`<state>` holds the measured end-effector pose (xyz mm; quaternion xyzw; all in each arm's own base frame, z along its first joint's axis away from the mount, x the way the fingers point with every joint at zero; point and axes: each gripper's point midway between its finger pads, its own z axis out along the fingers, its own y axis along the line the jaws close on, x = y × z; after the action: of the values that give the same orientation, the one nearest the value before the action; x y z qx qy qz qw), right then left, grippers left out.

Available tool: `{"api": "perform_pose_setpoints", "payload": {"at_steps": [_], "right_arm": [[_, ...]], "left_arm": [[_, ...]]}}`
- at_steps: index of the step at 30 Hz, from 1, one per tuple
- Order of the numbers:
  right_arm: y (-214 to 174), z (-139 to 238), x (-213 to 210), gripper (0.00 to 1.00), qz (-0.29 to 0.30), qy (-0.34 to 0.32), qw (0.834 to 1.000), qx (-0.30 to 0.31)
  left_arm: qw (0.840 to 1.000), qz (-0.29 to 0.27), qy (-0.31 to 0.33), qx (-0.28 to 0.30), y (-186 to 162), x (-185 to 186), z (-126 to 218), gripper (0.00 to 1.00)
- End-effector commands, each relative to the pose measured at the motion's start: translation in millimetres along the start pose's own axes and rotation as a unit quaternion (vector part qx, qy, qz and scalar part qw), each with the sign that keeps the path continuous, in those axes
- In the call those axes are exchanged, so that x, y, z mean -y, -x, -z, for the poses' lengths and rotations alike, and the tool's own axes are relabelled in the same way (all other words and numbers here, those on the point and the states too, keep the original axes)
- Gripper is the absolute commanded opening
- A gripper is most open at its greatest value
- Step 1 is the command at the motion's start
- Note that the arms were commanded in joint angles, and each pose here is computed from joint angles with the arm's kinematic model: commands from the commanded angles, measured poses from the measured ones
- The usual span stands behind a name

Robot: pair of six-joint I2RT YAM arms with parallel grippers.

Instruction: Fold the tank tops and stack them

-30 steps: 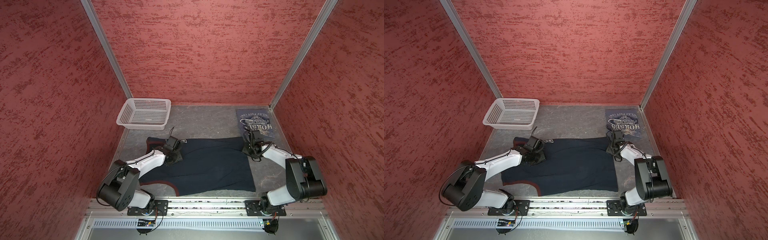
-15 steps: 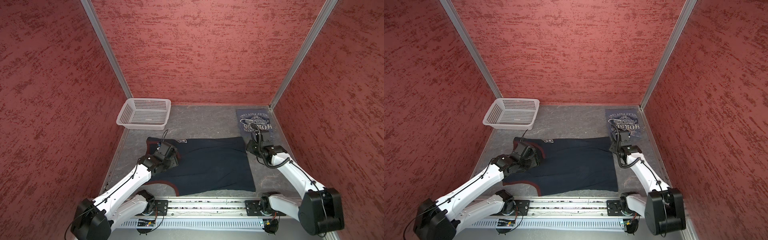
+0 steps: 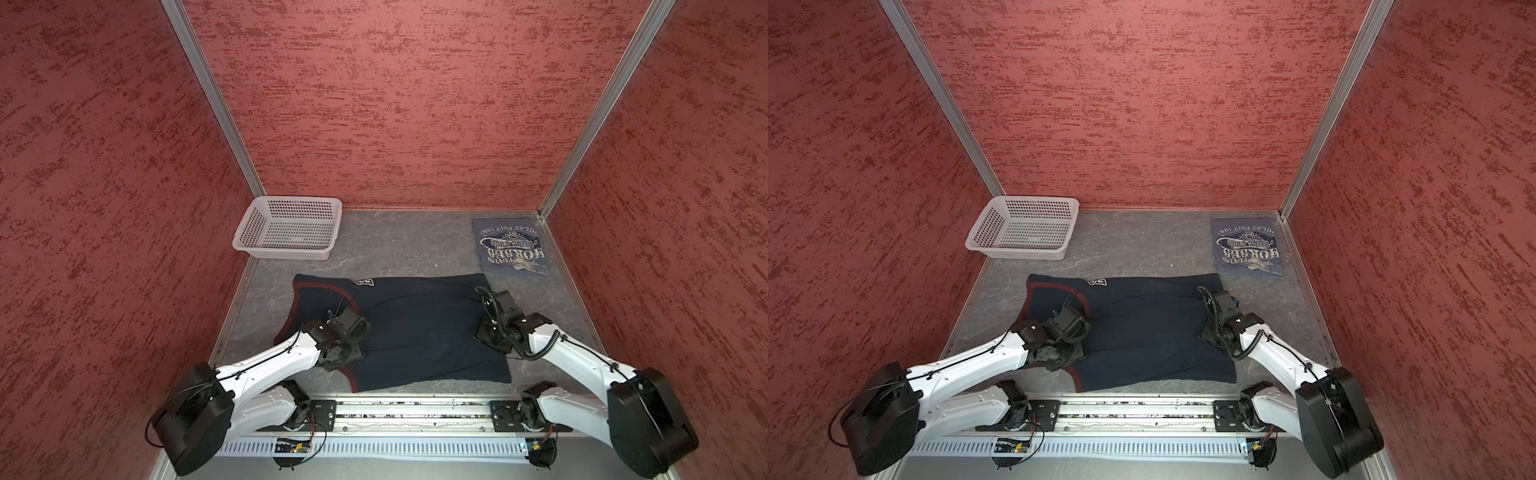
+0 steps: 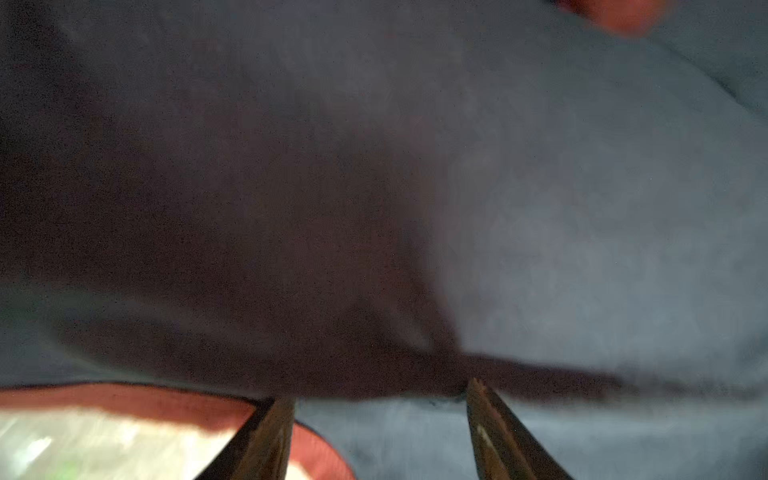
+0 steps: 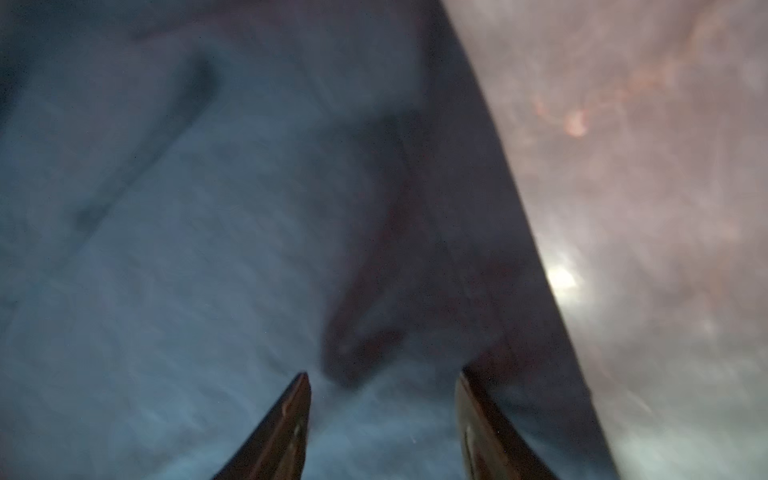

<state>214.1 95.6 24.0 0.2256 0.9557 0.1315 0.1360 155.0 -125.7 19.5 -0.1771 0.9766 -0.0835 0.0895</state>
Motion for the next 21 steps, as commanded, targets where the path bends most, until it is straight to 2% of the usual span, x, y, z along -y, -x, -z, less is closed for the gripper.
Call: {"api": "perform_pose_setpoints", "payload": {"at_steps": [1,8,12,16,21], "right_arm": [[3,-11,-7,0.57,-0.012,0.011,1.0,0.002],[26,-28,-18,0.58,0.022,-0.008,1.0,0.012],[43,-14,-25,0.61,0.038,-0.026,0.999,0.026],[37,13,-11,0.62,0.02,-0.039,0.998,0.039],[0,30,9,0.62,-0.017,-0.048,0.999,0.018]], "left_arm": [[0.999,0.014,-0.036,0.016,16,10,-11,0.66],[0.997,0.035,-0.05,0.039,58,-4,-22,0.65],[0.997,0.025,-0.048,0.055,70,1,-1,0.67],[0.997,0.004,-0.01,0.081,56,-5,35,0.74],[0.998,0.011,0.003,0.054,10,-19,48,0.73]]}}
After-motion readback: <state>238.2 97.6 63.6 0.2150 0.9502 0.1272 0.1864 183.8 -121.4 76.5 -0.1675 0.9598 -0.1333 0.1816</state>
